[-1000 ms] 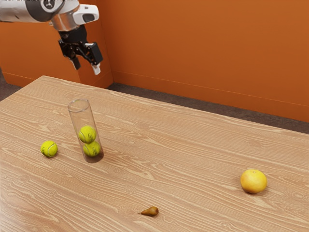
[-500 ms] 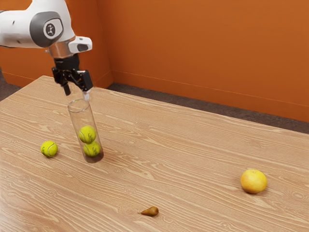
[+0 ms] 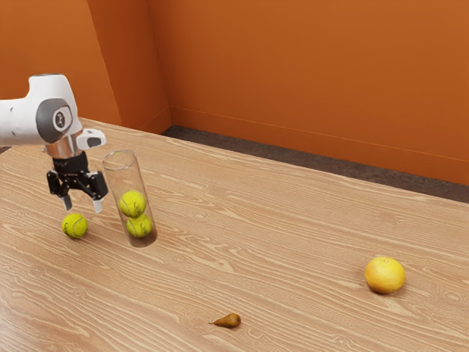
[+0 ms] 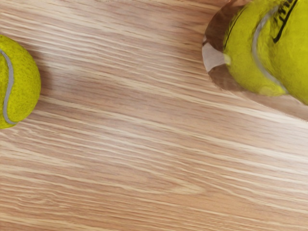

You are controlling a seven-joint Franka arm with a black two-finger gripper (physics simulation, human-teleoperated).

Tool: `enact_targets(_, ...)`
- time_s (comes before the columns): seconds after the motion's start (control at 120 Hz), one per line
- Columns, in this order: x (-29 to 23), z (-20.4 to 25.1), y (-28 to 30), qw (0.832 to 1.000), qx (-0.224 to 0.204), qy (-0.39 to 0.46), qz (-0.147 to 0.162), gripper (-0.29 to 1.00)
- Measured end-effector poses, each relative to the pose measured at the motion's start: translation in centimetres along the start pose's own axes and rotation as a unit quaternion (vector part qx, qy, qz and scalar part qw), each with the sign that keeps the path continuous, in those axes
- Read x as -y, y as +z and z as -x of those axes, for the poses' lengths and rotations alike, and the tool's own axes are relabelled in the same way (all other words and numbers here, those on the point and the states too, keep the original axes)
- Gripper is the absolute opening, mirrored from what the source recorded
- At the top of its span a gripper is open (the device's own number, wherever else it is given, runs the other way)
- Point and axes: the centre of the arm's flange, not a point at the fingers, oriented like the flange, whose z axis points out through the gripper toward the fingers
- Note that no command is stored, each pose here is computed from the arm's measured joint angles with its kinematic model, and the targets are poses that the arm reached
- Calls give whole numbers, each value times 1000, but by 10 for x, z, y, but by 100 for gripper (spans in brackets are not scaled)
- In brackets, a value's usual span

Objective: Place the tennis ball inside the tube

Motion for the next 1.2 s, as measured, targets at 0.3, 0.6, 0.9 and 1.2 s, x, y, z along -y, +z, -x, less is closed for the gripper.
enact_targets(0.3,50,-15,43,999,-11,-42,-7,68)
enact_targets(0.6,77,-32,64,998,-32,-54,-25,68)
enact_targets(0.9,92,-52,78,997,-39,-61,-30,68)
enact_targets(1.2,97,-58,106,997,-30,-66,-24,68)
